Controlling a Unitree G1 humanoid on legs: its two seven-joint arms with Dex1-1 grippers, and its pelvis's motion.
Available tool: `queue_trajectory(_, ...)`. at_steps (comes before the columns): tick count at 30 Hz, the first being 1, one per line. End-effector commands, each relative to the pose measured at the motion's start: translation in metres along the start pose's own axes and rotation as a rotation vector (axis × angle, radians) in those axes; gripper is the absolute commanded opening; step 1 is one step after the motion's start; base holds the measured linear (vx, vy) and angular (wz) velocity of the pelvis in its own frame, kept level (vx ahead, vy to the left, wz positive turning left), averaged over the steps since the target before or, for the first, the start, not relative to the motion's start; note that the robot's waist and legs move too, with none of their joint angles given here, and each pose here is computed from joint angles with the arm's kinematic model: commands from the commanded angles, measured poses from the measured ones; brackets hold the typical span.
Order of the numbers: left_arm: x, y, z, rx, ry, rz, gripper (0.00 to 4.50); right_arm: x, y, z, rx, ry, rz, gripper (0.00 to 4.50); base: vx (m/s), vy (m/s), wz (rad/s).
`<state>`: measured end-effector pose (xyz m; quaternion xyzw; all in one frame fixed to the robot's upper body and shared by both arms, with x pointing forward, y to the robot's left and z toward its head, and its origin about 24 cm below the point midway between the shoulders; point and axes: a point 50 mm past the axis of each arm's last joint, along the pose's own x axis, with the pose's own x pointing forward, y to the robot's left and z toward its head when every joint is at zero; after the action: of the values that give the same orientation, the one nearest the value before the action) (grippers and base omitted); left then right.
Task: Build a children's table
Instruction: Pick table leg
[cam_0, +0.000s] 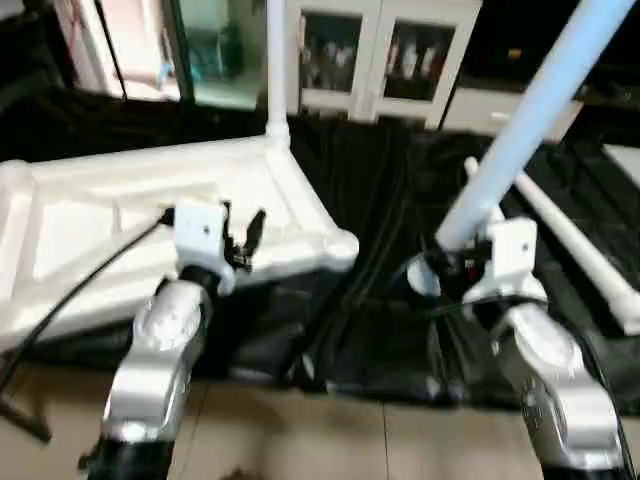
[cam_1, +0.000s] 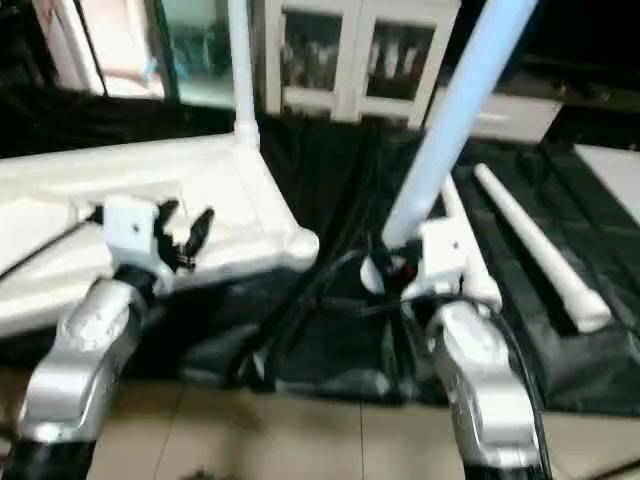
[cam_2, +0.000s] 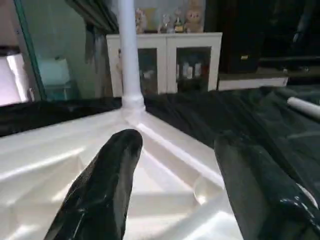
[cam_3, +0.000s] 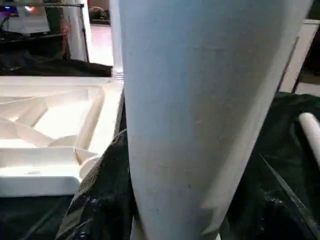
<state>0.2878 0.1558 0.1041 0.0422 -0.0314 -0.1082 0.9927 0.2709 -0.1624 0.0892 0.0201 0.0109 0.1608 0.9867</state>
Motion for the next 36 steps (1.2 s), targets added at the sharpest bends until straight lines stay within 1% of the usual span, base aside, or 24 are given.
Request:
queue_trajectory(1, 0.001, -0.003, 0.004, -0.011, -0.012, -0.012, 2.80, 0.001, -0.003, 0.008, -0.013, -0.023, -0.003, 1.86, 0.068, 0.043, -0.06)
queue_trajectory(6, 0.001, -0.003, 0.003, -0.009, -0.012, -0.013, 2.80, 0.001, -0.003, 0.008, -0.016, -0.021, 0.001, 1.86, 0.101, 0.027, -0.05)
queue_trajectory(12, 0.001, -0.006, 0.003, 0.004, -0.008, -0.028, 2.80, 0.002, -0.003, 0.008, -0.019, -0.021, 0.003, 1.86, 0.190, -0.002, 0.06)
queue_trajectory(18, -0.001, -0.010, 0.000, -0.002, 0.012, -0.064, 2.80, 0.002, -0.003, 0.007, -0.022, -0.018, -0.001, 1.86, 0.083, -0.076, -0.06)
queue_trajectory(22, -0.003, -0.014, -0.002, -0.008, 0.016, -0.104, 2.80, 0.002, -0.003, 0.007, -0.022, -0.018, -0.003, 1.86, -0.019, 0.005, -0.06)
queue_trajectory(26, -0.007, -0.019, -0.007, -0.061, 0.054, -0.194, 2.80, 0.001, -0.004, 0.007, -0.026, -0.020, -0.004, 1.86, -0.032, 0.041, -0.02)
queue_trajectory(27, -0.009, -0.020, -0.009, -0.065, 0.068, -0.240, 2.80, 0.001, -0.004, 0.007, -0.026, -0.019, -0.003, 1.86, -0.070, 0.034, 0.01)
queue_trajectory(28, -0.010, -0.020, -0.009, -0.066, 0.075, -0.260, 2.97, 0.000, -0.005, 0.007, -0.026, -0.019, -0.003, 1.86, -0.093, 0.032, 0.04)
queue_trajectory(30, -0.014, -0.018, -0.012, -0.067, 0.095, -0.340, 2.97, 0.000, -0.005, 0.007, -0.023, -0.018, 0.016, 1.86, -0.094, 0.033, 0.01)
queue_trajectory(32, -0.016, -0.016, -0.013, -0.061, 0.109, -0.387, 2.97, 0.000, -0.004, 0.008, -0.023, -0.019, 0.034, 1.86, -0.115, 0.034, -0.06)
queue_trajectory(33, -0.024, -0.011, -0.019, -0.007, 0.180, -0.517, 3.16, 0.000, -0.002, 0.008, -0.008, -0.014, 0.095, 1.86, -0.107, 0.039, -0.09)
queue_trajectory(34, -0.025, -0.009, -0.020, 0.003, 0.197, -0.538, 3.31, -0.001, -0.001, 0.009, -0.006, -0.012, 0.109, 1.86, -0.074, 0.041, -0.12)
queue_trajectory(35, -0.027, -0.005, -0.023, 0.020, 0.235, -0.577, 3.31, -0.001, 0.000, 0.009, -0.003, -0.007, 0.143, 1.86, -0.074, 0.041, -0.12)
queue_trajectory(36, -0.030, 0.007, -0.026, 0.065, 0.290, -0.627, 3.36, -0.003, 0.003, 0.010, 0.000, -0.002, 0.219, 1.86, -0.060, 0.043, -0.15)
